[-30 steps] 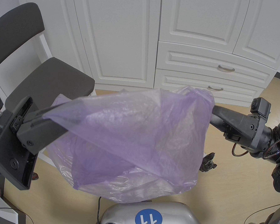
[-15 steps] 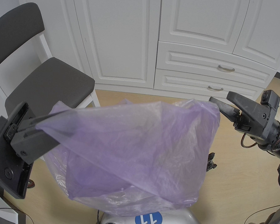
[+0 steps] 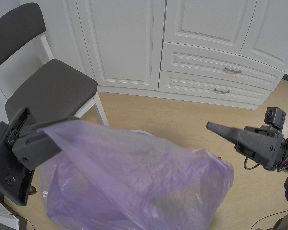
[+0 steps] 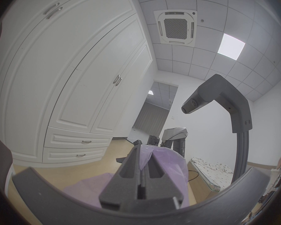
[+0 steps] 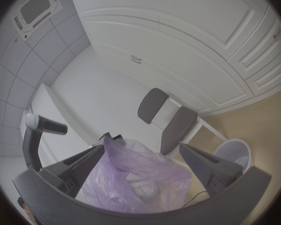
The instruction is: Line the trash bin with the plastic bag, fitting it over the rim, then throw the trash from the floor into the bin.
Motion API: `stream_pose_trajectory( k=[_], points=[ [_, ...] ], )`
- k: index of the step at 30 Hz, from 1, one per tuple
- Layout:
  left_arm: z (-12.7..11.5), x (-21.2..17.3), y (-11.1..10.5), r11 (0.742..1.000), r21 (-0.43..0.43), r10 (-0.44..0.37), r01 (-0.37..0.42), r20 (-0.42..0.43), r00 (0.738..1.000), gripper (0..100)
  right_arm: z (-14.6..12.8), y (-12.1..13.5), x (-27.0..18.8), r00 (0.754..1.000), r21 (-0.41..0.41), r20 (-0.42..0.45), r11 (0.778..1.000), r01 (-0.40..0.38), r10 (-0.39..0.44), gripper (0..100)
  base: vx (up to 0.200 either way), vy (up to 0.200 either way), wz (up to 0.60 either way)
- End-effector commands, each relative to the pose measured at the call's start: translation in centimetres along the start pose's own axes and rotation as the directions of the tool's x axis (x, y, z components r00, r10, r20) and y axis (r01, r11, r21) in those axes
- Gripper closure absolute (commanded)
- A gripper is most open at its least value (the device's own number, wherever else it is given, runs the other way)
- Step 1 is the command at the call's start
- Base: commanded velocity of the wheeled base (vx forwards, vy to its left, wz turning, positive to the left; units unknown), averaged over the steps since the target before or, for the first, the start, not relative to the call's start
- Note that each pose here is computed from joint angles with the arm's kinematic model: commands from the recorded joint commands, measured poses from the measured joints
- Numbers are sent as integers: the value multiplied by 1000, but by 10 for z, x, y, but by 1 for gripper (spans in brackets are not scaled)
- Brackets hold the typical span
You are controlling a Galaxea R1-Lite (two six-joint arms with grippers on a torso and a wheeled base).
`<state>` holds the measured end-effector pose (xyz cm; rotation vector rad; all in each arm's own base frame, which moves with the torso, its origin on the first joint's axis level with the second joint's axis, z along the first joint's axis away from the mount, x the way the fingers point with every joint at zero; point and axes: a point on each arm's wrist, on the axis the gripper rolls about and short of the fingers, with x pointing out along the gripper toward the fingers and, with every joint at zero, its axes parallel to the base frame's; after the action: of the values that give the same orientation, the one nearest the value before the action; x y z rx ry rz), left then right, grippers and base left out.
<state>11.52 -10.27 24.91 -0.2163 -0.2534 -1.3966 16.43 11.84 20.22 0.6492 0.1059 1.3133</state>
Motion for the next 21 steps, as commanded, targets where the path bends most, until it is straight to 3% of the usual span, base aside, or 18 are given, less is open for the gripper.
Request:
stream_pose_trajectory(
  k=[1,4,11,16,21],
  points=[
    [-4,-1,1,1000,-10,9,-9,-11,1000,100,-9,10,-6,999,-18,-33,999,-41,40,0,0,0,0],
    [-8,-3,1,1000,-19,16,-17,-22,1000,100,-15,25,-9,994,-33,-50,995,-95,94,0,0,0,0],
    [-4,-5,2,1000,-4,29,-29,-8,1000,100,-23,27,-16,992,-19,-83,995,-99,97,0,0,0,0],
    [4,-3,-1,1000,2,13,-13,19,1000,100,-38,2,-15,989,27,-145,1000,-10,14,0,0,0,0],
    [9,-3,-2,1000,15,5,-6,38,999,100,-54,-18,-5,977,88,-214,995,39,-20,0,0,0,0]
  ],
)
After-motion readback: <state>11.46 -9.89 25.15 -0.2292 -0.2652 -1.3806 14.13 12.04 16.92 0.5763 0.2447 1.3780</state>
